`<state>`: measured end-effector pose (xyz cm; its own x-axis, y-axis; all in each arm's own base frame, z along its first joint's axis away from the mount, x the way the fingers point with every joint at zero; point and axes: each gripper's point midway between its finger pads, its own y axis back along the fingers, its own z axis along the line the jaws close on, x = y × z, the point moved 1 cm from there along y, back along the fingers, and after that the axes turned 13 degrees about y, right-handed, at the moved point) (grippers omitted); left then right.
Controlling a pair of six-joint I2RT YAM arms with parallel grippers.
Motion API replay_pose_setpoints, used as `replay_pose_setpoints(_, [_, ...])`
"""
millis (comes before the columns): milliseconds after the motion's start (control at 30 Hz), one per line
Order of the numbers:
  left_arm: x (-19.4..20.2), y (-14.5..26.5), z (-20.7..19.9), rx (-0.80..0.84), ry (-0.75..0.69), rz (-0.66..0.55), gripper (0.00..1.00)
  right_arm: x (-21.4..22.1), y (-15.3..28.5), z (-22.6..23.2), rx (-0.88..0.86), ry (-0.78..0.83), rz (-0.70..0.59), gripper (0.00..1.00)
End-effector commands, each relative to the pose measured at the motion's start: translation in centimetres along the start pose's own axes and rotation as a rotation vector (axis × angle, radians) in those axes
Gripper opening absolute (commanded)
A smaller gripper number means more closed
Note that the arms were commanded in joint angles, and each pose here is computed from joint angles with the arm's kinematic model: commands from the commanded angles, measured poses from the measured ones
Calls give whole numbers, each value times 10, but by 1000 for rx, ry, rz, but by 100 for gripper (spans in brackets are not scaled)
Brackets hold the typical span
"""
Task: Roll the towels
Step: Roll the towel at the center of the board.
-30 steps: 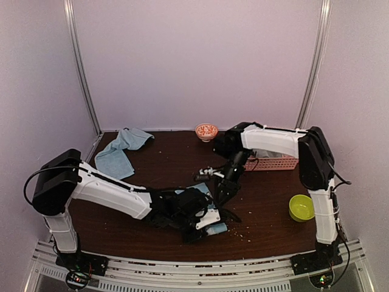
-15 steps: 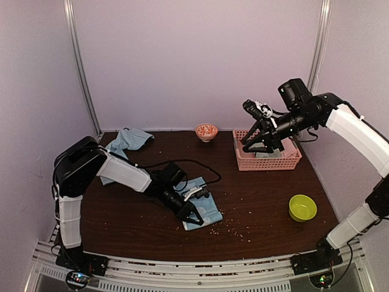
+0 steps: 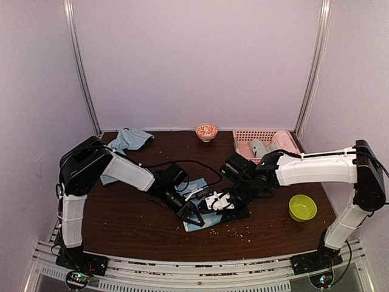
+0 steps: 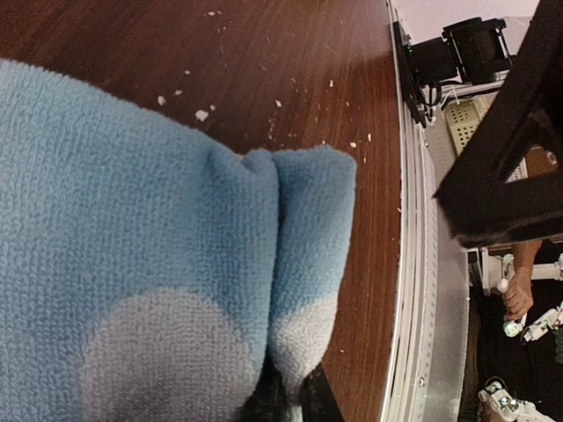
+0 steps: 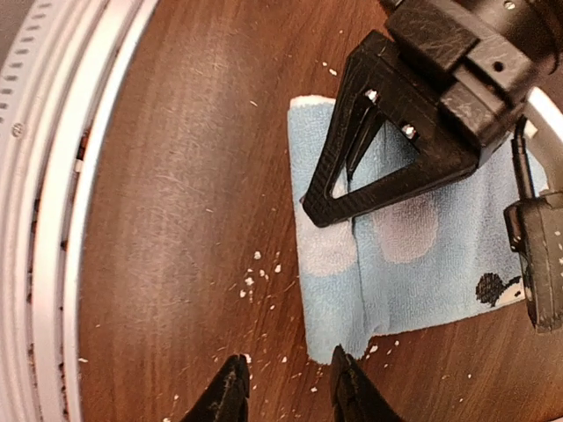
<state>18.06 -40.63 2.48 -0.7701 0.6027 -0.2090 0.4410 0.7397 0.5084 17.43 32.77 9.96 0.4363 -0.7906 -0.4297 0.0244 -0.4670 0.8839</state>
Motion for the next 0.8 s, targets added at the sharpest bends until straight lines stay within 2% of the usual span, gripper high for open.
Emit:
replay_pose_setpoints(0, [32, -8, 39, -118, 142, 78, 0, -7, -17, -32, 182, 69, 32, 35])
replay_pose_setpoints(100, [30, -7, 41, -129, 139, 72, 0, -10, -33, -25, 122, 85, 3, 35])
replay_pose_setpoints(333, [29, -7, 40, -134, 138, 76, 0, 2, -62, -15, 84, 96, 45, 36])
replay_pose_setpoints(567, [26, -6, 38, -128, 131, 74, 0, 20, -87, -5, 31, 90, 94, 33])
replay_pose_setpoints(633, [25, -4, 34, -125, 116, 80, 5, 25, -91, -4, 31, 86, 114, 27])
replay_pose_setpoints(700, [22, 3, 30, -162, 85, 82, 15, 29, -95, 0, 2, 81, 134, 15])
replay_pose_setpoints(767, [11, 21, 28, -246, 35, 39, 30, 32, -98, 10, -69, 67, 147, 8])
